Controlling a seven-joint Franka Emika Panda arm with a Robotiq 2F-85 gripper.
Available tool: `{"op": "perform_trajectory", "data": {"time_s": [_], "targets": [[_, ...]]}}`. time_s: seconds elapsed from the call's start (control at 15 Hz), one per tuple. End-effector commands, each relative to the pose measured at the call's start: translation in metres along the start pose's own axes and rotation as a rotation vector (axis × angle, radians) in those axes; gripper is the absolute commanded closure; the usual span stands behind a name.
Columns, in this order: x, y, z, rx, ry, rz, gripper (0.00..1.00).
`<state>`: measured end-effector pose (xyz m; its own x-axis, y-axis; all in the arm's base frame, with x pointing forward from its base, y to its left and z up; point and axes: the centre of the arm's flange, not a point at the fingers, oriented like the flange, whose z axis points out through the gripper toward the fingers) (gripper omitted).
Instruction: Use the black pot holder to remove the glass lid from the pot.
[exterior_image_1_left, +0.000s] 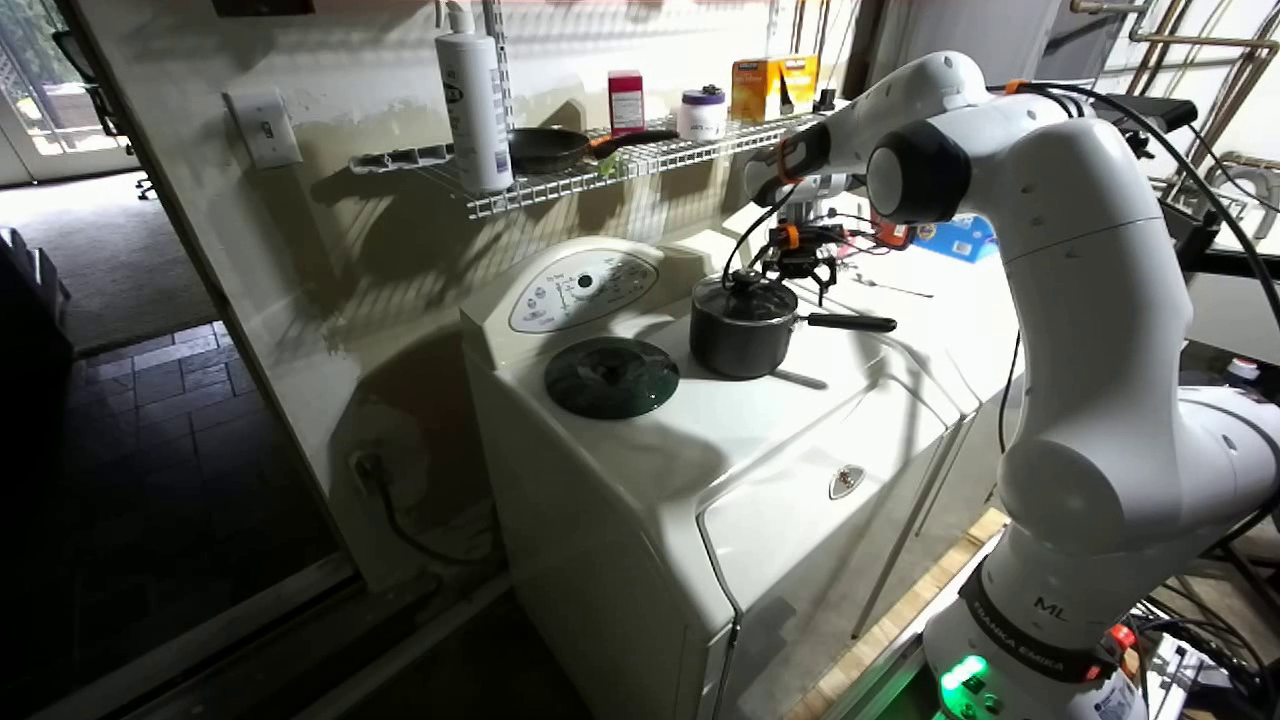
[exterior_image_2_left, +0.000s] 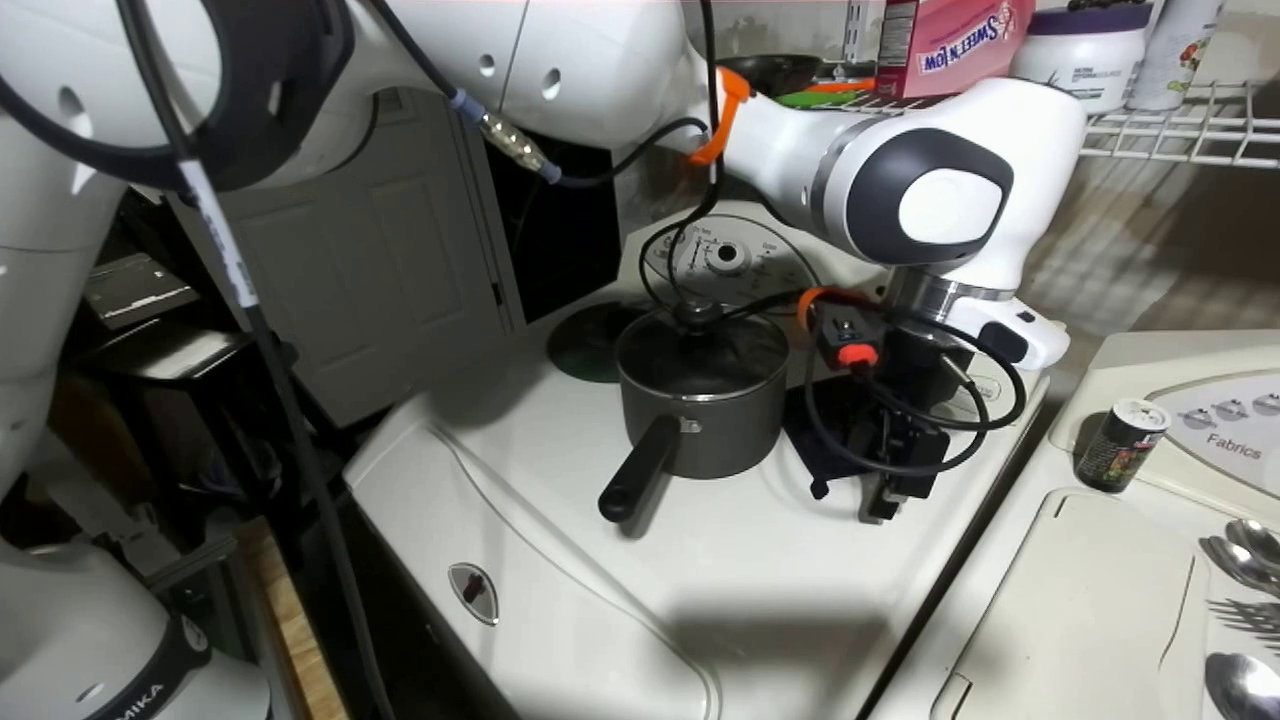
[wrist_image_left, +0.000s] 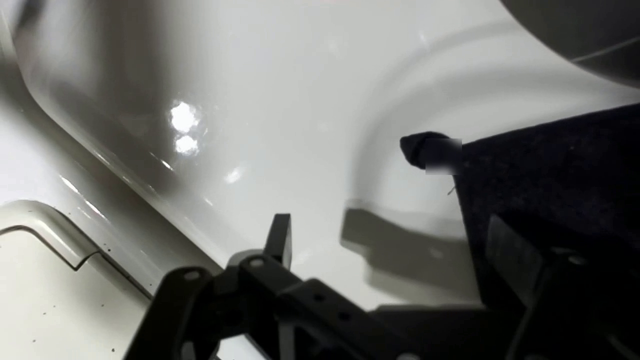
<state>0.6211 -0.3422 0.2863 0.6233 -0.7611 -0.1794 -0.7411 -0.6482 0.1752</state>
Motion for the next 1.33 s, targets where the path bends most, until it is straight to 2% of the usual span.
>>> {"op": "perform_trajectory", "data": {"time_s": [0.0,0.6,1.13,1.2,1.27], "targets": [[-0.015,0.005,-0.001,0.042,-0.036,-0.041,0.00],[-0.020,-0.012,0.008,0.149,-0.116,-0.130,0.00],[-0.011,-0.014,0.026,0.188,-0.174,-0.114,0.00],[-0.011,-0.013,0.027,0.194,-0.186,-0.114,0.25],[-0.011,-0.013,0.029,0.200,-0.193,-0.110,0.26]]}}
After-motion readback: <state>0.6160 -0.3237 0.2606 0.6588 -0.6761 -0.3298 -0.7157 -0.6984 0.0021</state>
